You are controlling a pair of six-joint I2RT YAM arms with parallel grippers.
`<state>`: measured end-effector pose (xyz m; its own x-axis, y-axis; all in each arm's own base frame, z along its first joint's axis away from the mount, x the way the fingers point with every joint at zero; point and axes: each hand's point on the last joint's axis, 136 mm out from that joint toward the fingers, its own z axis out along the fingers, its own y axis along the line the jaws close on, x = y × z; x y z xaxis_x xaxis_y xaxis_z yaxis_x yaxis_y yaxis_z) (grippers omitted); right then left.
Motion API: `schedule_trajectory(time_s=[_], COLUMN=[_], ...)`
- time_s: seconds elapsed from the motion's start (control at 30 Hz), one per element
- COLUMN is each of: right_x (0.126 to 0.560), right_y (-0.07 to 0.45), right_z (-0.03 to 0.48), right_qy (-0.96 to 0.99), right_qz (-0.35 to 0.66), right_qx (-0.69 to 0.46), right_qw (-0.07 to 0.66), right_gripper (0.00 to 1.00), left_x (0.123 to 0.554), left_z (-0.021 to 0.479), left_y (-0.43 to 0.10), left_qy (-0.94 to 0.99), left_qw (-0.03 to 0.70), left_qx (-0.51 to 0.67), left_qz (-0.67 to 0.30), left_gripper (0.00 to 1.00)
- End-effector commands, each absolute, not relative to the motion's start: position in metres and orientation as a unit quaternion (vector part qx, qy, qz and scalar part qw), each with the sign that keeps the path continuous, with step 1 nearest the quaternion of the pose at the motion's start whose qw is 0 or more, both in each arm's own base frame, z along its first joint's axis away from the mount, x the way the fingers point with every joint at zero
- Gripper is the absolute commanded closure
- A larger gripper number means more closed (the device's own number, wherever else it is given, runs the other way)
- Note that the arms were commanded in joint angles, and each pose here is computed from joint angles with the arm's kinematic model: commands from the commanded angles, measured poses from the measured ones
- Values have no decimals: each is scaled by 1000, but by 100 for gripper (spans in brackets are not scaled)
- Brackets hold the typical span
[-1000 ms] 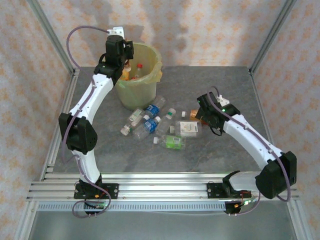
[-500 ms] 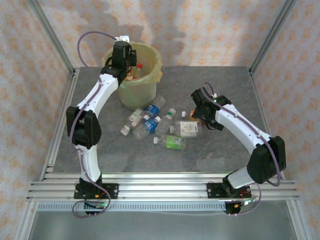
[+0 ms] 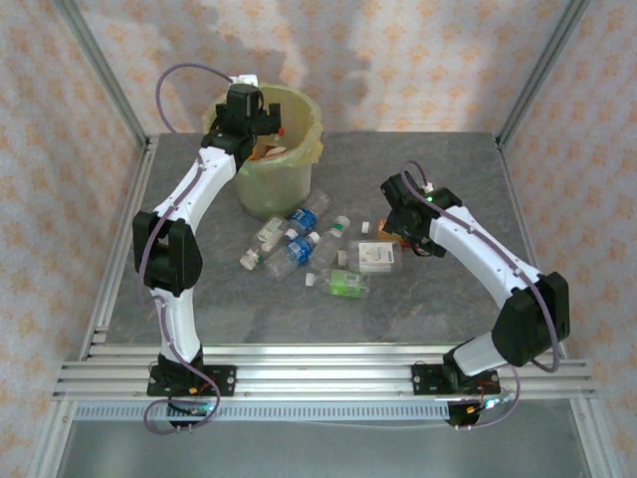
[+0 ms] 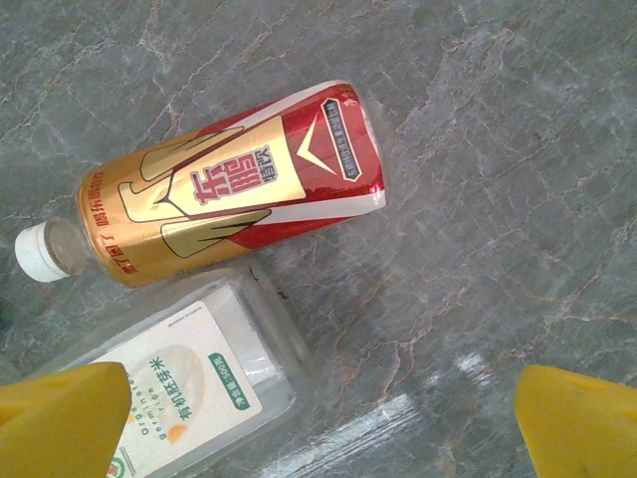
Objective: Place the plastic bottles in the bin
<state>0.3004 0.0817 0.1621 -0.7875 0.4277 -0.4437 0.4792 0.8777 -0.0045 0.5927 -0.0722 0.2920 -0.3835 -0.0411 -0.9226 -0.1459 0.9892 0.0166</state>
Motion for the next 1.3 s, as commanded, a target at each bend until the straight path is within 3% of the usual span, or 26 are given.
schedule_trajectory(time_s=[0.0,0.2,0.77,0.97,1.27], right_x=[297,294,296,288,274], right_y=[74,82,91,95,101], right_z=[175,171,178,178,162], right_qy=[943,951,948,952,950], right_qz=[-65,-46,-17,0,34], right_qx=[226,213,229,225,248], right_qw=[235,221,220,207,188], right_gripper=[1,1,1,1,2], left_x=[582,571,475,433,380], left_z=[314,339,467,471,433], left_y=[-60,-58,-52,-53,-61], left_qy=[824,816,760,756,757], left_qw=[559,570,643,644,620], left_qx=[-74,-86,-93,-97,-124], left_qz=[60,51,-25,-69,-162], left_gripper=[0,0,0,0,0])
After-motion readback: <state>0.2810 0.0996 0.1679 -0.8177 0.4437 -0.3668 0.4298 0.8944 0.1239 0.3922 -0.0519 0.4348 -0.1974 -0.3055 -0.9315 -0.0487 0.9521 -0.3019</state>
